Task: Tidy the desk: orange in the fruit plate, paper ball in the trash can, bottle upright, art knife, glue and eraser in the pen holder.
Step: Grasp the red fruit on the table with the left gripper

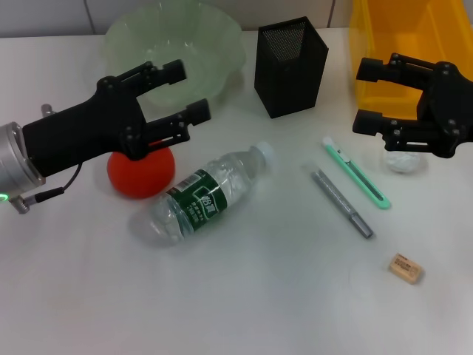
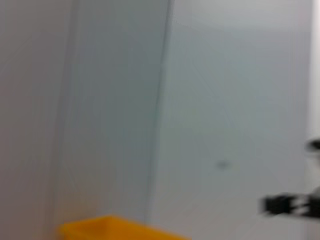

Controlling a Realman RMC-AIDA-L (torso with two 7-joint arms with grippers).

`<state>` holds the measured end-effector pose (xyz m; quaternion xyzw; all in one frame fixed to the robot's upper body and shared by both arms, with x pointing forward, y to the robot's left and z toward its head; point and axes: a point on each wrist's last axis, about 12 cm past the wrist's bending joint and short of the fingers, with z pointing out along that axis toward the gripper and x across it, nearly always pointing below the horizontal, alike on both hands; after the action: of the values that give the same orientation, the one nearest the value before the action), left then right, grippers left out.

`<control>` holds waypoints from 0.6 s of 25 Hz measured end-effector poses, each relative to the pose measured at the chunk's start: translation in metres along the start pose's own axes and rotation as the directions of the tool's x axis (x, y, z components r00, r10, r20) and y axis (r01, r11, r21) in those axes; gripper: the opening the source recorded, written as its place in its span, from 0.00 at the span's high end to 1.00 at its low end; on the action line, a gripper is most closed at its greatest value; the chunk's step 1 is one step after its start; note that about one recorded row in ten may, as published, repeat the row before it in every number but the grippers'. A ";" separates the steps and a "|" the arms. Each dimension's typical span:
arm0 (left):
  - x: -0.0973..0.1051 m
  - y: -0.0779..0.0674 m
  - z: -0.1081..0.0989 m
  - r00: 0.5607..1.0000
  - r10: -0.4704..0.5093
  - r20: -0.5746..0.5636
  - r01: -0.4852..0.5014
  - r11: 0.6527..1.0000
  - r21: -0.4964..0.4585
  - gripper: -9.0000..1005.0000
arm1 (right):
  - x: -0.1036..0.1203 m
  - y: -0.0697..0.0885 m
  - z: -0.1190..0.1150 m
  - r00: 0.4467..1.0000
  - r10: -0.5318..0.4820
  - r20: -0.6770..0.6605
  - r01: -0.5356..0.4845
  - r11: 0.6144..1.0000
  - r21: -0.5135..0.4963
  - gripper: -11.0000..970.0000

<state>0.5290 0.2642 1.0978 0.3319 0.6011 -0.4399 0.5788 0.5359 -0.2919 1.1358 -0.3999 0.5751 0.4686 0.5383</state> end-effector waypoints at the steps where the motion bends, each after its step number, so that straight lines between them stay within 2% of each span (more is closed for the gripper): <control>1: 0.003 0.003 -0.002 1.000 0.002 -0.016 -0.003 0.999 -0.042 0.22 | 0.000 0.000 0.000 1.000 0.000 -0.001 0.000 1.000 0.003 0.15; 2: 0.007 0.006 -0.003 1.000 0.001 -0.030 -0.004 0.997 -0.078 0.22 | 0.000 0.000 0.000 1.000 0.000 -0.001 0.000 1.000 0.004 0.15; 3: 0.017 0.012 -0.006 0.998 -0.010 -0.068 -0.001 0.987 -0.159 0.22 | 0.000 -0.001 0.000 1.000 0.000 -0.002 0.000 1.000 0.005 0.15; 4: 0.017 0.012 -0.006 0.998 -0.010 -0.068 -0.001 0.987 -0.159 0.22 | 0.000 -0.001 0.000 1.000 0.000 -0.002 0.000 1.000 0.005 0.15; 6: 0.030 0.020 -0.010 0.992 -0.027 -0.127 -0.007 0.965 -0.262 0.22 | 0.000 -0.001 0.000 1.000 0.000 -0.003 0.000 1.000 0.007 0.15; 7: 0.030 0.020 -0.010 0.992 -0.027 -0.127 -0.007 0.965 -0.262 0.22 | 0.000 -0.001 0.000 1.000 0.000 -0.003 0.000 1.000 0.007 0.15; 9: 0.043 0.026 -0.013 0.980 -0.047 -0.192 -0.020 0.942 -0.336 0.22 | 0.001 -0.001 0.000 1.000 0.000 -0.004 0.000 1.000 0.012 0.15; 15: 0.053 0.026 -0.020 0.971 -0.073 -0.228 -0.019 0.925 -0.378 0.22 | 0.001 -0.002 0.000 1.000 0.001 -0.008 -0.001 1.000 0.021 0.15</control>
<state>0.5385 0.2865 1.0403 0.2561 0.7441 -0.2809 0.5494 0.5382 -0.2923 1.1344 -0.3959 0.5823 0.4613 0.5398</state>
